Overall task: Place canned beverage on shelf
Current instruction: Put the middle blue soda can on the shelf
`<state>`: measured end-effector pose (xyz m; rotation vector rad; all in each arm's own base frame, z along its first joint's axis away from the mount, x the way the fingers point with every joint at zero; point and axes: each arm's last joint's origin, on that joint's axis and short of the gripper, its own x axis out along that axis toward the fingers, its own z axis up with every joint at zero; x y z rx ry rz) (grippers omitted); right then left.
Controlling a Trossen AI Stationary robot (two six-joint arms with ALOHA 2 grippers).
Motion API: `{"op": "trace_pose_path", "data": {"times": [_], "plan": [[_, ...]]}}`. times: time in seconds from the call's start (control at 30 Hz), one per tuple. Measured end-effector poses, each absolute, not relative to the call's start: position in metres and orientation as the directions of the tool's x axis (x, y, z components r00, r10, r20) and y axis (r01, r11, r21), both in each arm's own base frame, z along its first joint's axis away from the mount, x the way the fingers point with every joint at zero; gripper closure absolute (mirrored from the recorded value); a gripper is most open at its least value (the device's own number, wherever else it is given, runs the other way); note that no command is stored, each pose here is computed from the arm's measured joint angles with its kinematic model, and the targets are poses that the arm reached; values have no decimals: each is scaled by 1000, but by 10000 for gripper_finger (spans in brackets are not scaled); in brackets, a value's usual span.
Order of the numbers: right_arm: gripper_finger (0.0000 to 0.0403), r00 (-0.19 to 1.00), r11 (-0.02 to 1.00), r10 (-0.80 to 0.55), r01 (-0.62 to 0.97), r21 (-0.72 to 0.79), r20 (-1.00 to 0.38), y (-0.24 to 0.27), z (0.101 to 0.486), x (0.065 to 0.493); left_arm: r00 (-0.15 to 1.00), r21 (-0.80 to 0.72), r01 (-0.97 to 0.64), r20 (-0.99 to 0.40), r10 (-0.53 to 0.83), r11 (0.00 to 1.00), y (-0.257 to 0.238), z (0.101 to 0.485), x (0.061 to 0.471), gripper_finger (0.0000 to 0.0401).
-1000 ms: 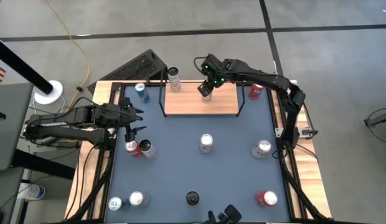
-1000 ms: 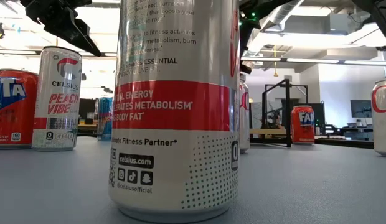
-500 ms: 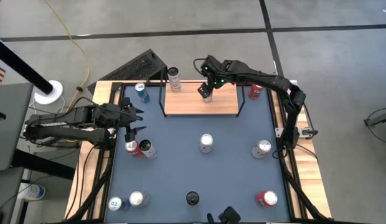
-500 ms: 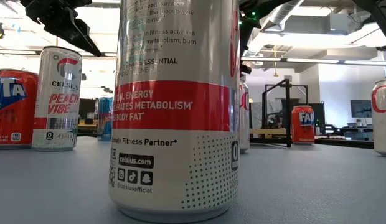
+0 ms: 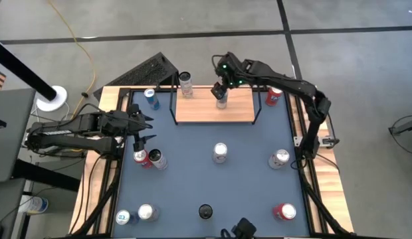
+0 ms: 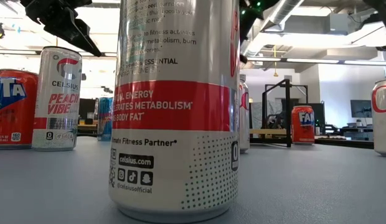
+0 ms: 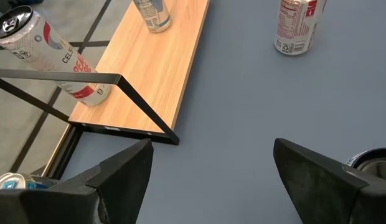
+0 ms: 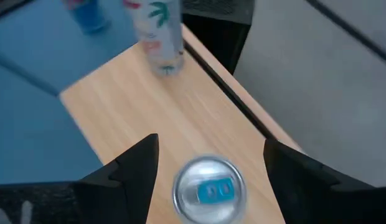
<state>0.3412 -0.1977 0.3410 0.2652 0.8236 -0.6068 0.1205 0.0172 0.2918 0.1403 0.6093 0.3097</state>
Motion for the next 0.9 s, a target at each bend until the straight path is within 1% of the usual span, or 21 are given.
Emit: {"op": "trace_pose_path", "data": {"times": [0.07, 0.13, 0.23, 0.33, 0.4, 0.53, 0.67, 0.8, 0.9], "plan": [[126, 566, 884, -355, 461, -71, -744, -193, 351, 336, 776, 221, -244, -540, 326, 944, 17, 292, 120, 79], [126, 582, 938, -310, 315, -143, -751, -186, 357, 330, 776, 221, -243, -540, 326, 944, 17, 292, 121, 79], [126, 589, 954, -298, 169, -246, -751, -182, 360, 328, 776, 224, -241, -540, 326, 944, 17, 292, 120, 79], [126, 577, 949, -286, 58, -311, -765, -182, 359, 327, 776, 225, -241, -540, 326, 944, 17, 292, 120, 79], [126, 570, 952, -263, 20, -307, -778, -183, 355, 327, 776, 225, -241, -540, 326, 944, 17, 292, 120, 79], [126, 558, 971, -191, -12, -239, -808, -189, 349, 321, 774, 231, -236, -543, 326, 944, 17, 292, 120, 79], [126, 572, 975, -155, -44, -219, -805, -203, 350, 310, 787, 247, -229, -522, 328, 942, 17, 294, 122, 79], [126, 585, 965, -141, -98, -242, -799, -217, 350, 300, 796, 253, -227, -508, 329, 940, 17, 295, 123, 79], [126, 593, 957, -142, -123, -263, -793, -223, 346, 302, 803, 251, -230, -496, 329, 940, 17, 296, 123, 79]]}}
